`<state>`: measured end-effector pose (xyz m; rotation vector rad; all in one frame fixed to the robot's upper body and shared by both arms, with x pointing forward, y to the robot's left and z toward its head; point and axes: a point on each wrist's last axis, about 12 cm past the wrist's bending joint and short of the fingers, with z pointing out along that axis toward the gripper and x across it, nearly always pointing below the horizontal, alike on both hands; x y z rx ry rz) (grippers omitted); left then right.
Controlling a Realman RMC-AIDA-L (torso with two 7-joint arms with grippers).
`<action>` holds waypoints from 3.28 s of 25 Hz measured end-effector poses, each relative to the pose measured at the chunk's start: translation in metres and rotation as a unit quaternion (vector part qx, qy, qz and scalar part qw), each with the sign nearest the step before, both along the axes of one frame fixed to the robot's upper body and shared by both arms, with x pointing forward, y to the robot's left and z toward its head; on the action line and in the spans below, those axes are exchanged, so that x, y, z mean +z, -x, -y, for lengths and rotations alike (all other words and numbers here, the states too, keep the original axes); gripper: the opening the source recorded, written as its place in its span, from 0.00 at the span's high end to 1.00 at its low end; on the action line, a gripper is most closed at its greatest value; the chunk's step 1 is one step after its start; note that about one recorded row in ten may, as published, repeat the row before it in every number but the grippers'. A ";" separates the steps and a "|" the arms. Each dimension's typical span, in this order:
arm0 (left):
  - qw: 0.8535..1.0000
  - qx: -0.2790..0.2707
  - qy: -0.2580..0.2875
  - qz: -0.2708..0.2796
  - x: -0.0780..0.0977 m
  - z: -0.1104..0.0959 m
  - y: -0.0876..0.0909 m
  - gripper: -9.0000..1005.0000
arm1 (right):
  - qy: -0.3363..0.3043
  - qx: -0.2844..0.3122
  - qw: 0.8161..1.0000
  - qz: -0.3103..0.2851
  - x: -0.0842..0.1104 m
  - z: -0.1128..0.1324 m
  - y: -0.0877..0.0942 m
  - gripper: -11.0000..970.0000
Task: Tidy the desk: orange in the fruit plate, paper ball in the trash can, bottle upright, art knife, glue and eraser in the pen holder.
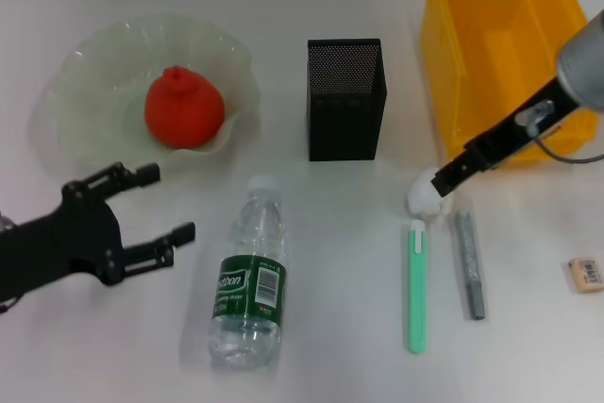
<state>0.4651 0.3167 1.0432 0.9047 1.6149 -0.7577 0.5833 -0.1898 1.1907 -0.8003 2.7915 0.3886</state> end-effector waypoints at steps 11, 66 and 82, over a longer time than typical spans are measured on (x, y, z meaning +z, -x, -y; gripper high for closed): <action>1.000 -0.022 -0.014 -0.005 -0.003 0.003 0.003 0.14 | 0.010 0.001 1.000 -0.002 -0.031 -0.020 -0.018 0.20; 0.997 -0.049 0.040 -0.049 0.037 -0.002 -0.006 0.14 | -0.199 -0.036 0.953 0.228 0.009 0.086 -0.007 0.25; 0.983 0.022 0.011 -0.182 0.084 0.035 -0.031 0.15 | -0.346 0.177 0.836 0.388 -0.092 0.107 0.093 0.13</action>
